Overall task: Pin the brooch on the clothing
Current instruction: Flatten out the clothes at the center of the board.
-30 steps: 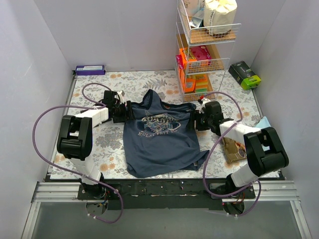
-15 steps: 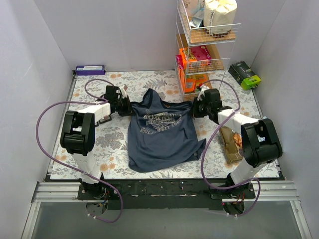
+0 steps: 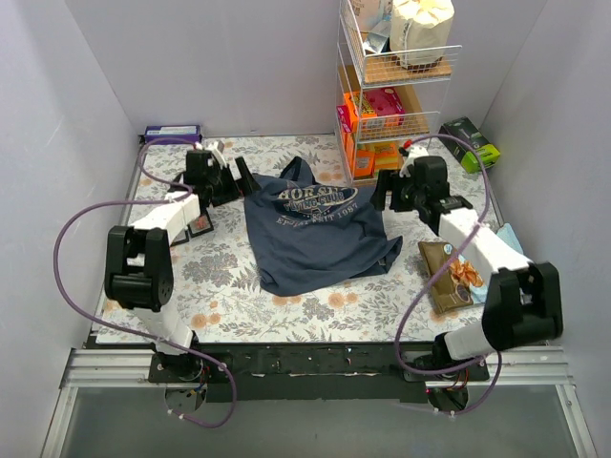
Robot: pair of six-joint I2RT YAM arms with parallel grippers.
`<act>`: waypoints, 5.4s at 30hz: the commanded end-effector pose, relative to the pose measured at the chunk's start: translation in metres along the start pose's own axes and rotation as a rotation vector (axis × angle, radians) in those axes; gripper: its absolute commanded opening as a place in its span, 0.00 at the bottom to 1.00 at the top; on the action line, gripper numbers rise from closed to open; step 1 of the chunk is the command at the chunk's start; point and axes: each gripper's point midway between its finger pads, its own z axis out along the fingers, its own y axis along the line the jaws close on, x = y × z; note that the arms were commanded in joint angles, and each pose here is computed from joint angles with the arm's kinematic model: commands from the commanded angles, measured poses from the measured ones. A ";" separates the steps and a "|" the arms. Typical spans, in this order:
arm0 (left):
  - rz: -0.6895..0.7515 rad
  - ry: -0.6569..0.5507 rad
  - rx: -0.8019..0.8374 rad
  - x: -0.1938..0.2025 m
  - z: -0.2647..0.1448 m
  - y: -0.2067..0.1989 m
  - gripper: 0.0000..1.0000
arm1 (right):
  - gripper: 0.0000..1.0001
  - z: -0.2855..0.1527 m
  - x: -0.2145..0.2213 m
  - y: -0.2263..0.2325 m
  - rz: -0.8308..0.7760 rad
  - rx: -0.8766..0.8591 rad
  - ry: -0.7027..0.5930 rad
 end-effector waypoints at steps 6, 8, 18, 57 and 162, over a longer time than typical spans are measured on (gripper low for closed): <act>0.008 0.158 -0.124 0.136 -0.072 -0.022 0.98 | 0.88 -0.055 0.076 -0.027 0.013 0.135 0.050; -0.018 0.179 -0.123 0.151 -0.079 -0.021 0.98 | 0.88 -0.056 0.088 -0.030 0.019 0.147 0.071; -0.034 0.262 -0.005 0.189 -0.083 -0.037 0.98 | 0.88 -0.032 0.116 -0.042 0.068 0.181 0.131; -0.259 0.145 0.120 0.128 -0.096 0.005 0.97 | 0.79 -0.114 0.181 0.105 -0.153 -0.065 0.205; -0.233 0.156 0.203 0.121 -0.123 0.027 0.00 | 0.18 -0.040 0.216 0.163 -0.159 -0.048 0.304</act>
